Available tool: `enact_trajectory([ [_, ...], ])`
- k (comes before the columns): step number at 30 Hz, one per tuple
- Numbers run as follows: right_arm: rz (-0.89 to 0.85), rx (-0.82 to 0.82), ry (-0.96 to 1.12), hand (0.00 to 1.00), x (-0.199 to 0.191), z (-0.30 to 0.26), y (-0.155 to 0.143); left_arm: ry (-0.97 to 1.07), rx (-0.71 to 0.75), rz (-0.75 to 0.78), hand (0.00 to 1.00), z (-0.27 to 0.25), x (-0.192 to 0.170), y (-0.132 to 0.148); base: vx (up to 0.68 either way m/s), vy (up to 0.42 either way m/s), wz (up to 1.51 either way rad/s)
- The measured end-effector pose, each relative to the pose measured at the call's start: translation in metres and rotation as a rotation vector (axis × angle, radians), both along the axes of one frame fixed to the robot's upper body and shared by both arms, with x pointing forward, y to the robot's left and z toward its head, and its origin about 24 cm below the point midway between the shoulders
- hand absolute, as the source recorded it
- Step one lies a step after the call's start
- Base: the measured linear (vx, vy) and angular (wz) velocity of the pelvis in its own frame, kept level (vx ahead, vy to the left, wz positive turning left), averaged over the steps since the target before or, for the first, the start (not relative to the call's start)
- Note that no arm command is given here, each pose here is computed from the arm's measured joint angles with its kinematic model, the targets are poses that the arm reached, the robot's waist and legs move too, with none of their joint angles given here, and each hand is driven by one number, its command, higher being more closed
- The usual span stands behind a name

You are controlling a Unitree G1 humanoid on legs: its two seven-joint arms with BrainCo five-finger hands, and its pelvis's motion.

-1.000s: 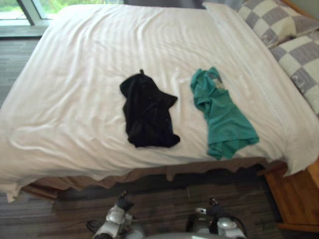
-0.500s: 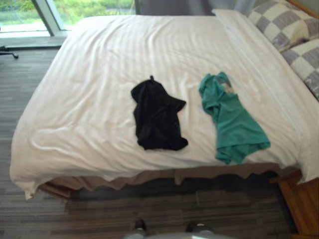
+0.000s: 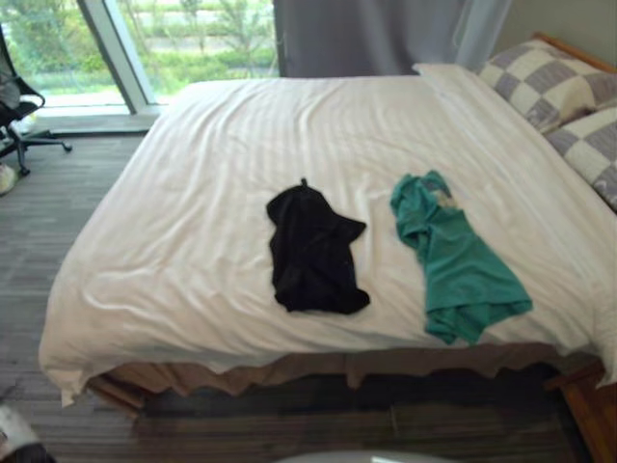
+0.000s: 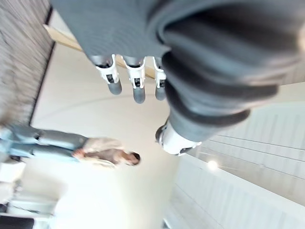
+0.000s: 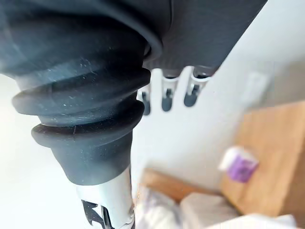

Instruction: Tidy the bed and pick cloth on bed and put in laundry

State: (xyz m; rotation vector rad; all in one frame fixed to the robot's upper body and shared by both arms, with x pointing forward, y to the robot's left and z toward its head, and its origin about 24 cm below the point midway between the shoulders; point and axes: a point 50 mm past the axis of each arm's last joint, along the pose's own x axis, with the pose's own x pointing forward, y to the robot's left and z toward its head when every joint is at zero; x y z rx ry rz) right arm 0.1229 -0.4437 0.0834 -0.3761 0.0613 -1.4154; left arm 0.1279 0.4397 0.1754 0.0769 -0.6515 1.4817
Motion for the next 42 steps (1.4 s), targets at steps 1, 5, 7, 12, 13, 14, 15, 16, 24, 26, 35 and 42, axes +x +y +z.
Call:
enact_trajectory([
  [1, 0.076, -0.068, 0.011, 0.0, 0.021, 0.014, 0.006, -0.007, 0.057, -0.05, 0.0, 0.015, 0.014, -0.004, 0.0, 0.006, -0.1],
  [5, 0.293, -0.212, 0.0, 0.0, 0.067, 0.041, 0.035, -0.014, 0.157, -0.196, 0.0, 0.037, 0.049, -0.023, 0.02, 0.008, -0.19],
  [7, 0.351, -0.238, -0.015, 0.0, 0.074, 0.047, 0.044, 0.033, 0.181, -0.286, 0.0, 0.033, 0.065, -0.037, 0.02, 0.009, -0.16],
  [12, 0.536, -0.243, -0.016, 0.0, 0.1, 0.04, 0.075, 0.253, 0.27, -0.532, 0.0, 0.009, 0.113, -0.086, 0.01, 0.003, -0.17],
  [13, 0.565, -0.238, -0.021, 0.0, 0.104, 0.039, 0.081, 0.308, 0.295, -0.554, 0.0, 0.005, 0.119, -0.093, 0.01, 0.002, -0.25],
  [14, 0.614, -0.245, -0.014, 0.0, 0.109, 0.037, 0.092, 0.379, 0.326, -0.587, 0.0, -0.001, 0.126, -0.102, 0.01, 0.006, -0.2],
  [15, 0.635, -0.251, -0.004, 0.0, 0.112, 0.036, 0.096, 0.407, 0.339, -0.602, 0.0, -0.003, 0.128, -0.106, 0.0, 0.016, -0.29],
  [16, 0.675, -0.251, 0.006, 0.0, 0.115, 0.034, 0.104, 0.465, 0.365, -0.628, 0.0, -0.009, 0.134, -0.113, 0.0, 0.013, -0.3],
  [24, 0.844, -0.281, -0.047, 0.0, 0.128, 0.038, 0.143, 0.728, 0.44, -0.77, 0.0, -0.026, 0.184, -0.147, -0.05, 0.007, -0.19],
  [26, 0.85, -0.294, -0.047, 0.0, 0.128, 0.038, 0.147, 0.769, 0.484, -0.795, 0.0, -0.025, 0.193, -0.16, -0.08, 0.002, -0.22],
  [35, 0.873, -0.287, -0.08, 0.0, 0.123, 0.037, 0.16, 0.864, 0.541, -0.825, 0.0, -0.026, 0.221, -0.191, -0.03, -0.007, -0.11],
  [42, 0.88, -0.26, -0.095, 0.0, 0.123, 0.032, 0.166, 1.027, 0.524, -0.858, 0.0, -0.048, 0.235, -0.202, 0.02, -0.015, -0.08],
])
